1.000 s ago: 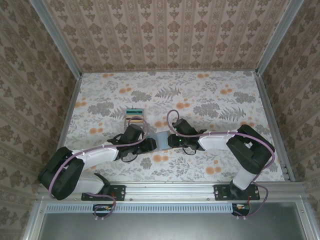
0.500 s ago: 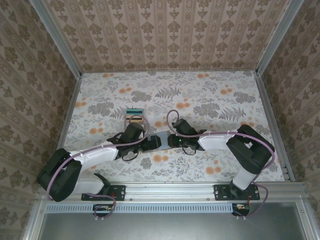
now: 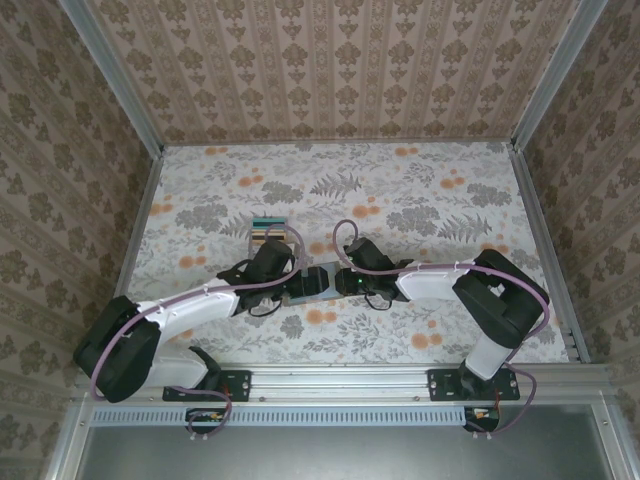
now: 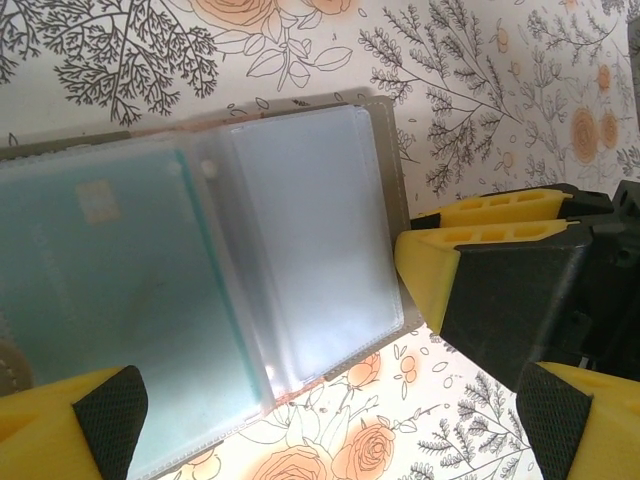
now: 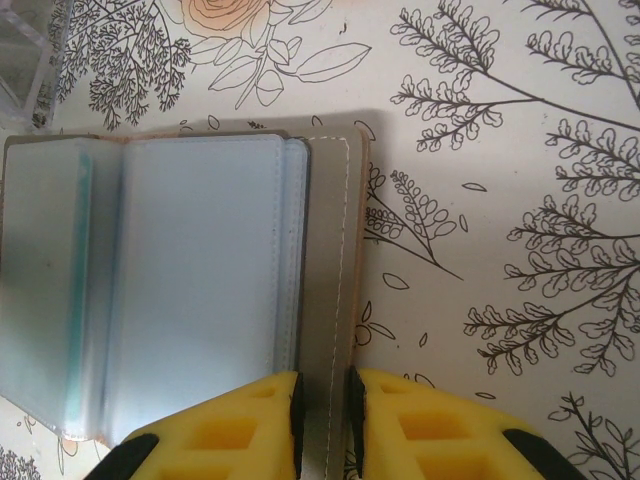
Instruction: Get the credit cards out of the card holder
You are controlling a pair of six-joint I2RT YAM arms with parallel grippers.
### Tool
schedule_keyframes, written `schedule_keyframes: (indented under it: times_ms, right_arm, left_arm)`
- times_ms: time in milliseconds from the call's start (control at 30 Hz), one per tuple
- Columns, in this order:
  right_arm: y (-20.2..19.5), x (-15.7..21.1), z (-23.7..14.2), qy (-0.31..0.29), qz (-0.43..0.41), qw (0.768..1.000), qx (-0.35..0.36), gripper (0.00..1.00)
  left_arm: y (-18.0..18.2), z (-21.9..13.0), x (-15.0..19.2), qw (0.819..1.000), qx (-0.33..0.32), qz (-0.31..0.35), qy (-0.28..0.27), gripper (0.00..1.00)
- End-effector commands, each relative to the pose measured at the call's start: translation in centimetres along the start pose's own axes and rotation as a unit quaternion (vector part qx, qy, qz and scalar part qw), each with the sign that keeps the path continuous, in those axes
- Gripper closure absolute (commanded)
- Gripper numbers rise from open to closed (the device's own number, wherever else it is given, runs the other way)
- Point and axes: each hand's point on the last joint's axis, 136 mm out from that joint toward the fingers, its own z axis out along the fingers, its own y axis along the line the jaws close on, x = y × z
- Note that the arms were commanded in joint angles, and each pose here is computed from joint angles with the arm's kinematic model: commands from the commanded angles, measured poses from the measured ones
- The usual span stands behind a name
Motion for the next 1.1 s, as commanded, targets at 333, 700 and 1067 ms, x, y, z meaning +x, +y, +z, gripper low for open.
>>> schedule_keyframes:
  times_ms: [333, 700, 1067]
  right_arm:
    - [0.2, 1.6, 0.7, 0.031, 0.0, 1.0, -0.001, 0.77]
    - [0.1, 1.7, 0.7, 0.032, 0.001, 0.999, 0.0, 0.77]
    - [0.1, 1.9, 0.9, 0.034, 0.001, 0.999, 0.0, 0.77]
  left_arm:
    - [3.9, -0.4, 1.3, 0.997, -0.072, -0.027, 0.009, 0.03]
    - [3.3, 0.5, 1.2, 0.998, -0.052, -0.026, 0.015, 0.04]
    - [2.3, 0.5, 1.0, 0.999, -0.029, -0.018, 0.013, 0.06]
